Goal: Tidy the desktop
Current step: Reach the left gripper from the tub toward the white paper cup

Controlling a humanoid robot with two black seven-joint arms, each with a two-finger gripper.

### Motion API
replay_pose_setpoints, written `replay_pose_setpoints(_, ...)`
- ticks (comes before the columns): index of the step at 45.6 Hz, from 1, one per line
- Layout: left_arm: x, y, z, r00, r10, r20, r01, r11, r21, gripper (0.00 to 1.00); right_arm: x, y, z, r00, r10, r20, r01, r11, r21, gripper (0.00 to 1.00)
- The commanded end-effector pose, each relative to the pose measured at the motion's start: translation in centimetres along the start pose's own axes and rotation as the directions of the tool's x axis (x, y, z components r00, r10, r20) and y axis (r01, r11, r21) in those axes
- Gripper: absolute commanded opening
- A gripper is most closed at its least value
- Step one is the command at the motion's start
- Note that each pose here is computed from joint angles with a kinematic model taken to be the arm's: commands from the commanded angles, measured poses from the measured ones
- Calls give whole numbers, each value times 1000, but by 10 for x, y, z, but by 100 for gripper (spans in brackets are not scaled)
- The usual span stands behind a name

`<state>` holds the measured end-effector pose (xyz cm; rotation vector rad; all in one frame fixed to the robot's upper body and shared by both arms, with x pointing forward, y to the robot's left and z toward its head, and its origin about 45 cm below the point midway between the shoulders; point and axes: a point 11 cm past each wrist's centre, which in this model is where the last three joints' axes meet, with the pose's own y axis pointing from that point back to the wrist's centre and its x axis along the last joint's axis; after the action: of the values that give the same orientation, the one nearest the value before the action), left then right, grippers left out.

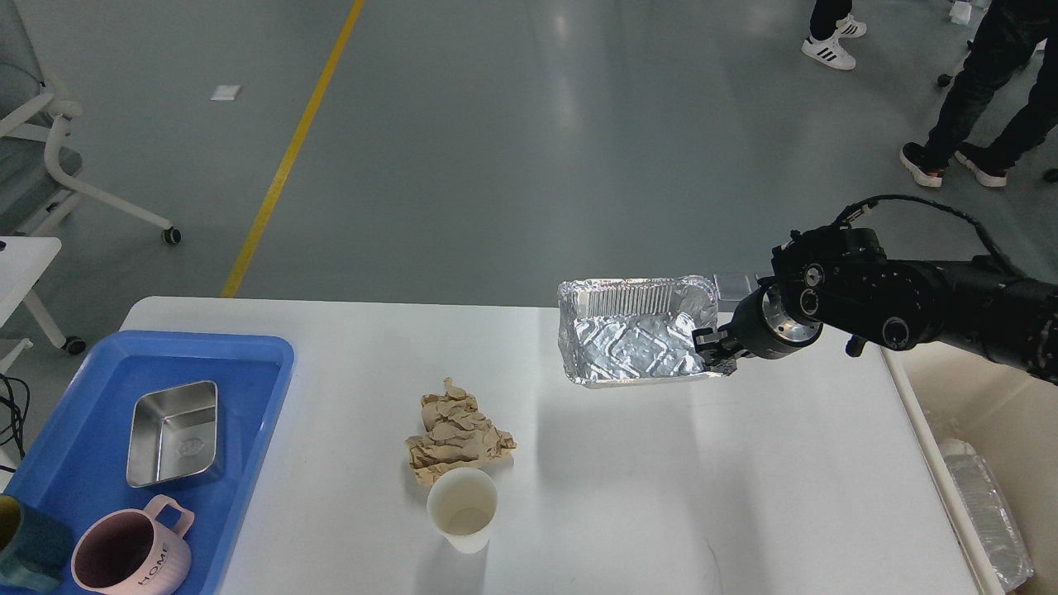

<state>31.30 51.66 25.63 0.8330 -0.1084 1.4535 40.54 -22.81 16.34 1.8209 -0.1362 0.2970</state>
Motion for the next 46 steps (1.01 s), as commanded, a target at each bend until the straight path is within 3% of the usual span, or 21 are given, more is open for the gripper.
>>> replay_pose_setpoints(1, -28, 5, 14, 993, -96, 65, 99, 994, -39, 97, 1, -2, -3, 1000, 0, -4, 0, 1000, 2, 0)
replay_pose_setpoints(13, -39, 27, 19, 960, -178, 215, 186, 982, -17, 97, 10, 7, -2, 1000, 21, -6, -21, 1000, 1, 0)
replay_pose_setpoints(21, -67, 33, 20, 901, -246, 357, 271, 962, -21, 97, 9, 5, -7, 1000, 18, -12, -18, 1000, 5, 0)
replay_pose_setpoints(33, -104, 34, -4, 874, -328, 359, 351, 936, 2, 97, 8, 3, -9, 1000, 14, -17, -14, 1000, 8, 0)
replay_pose_setpoints(46, -103, 33, -5, 876, -328, 353, 354, 935, -10, 97, 9, 4, -10, 1000, 17, -19, -17, 1000, 10, 0)
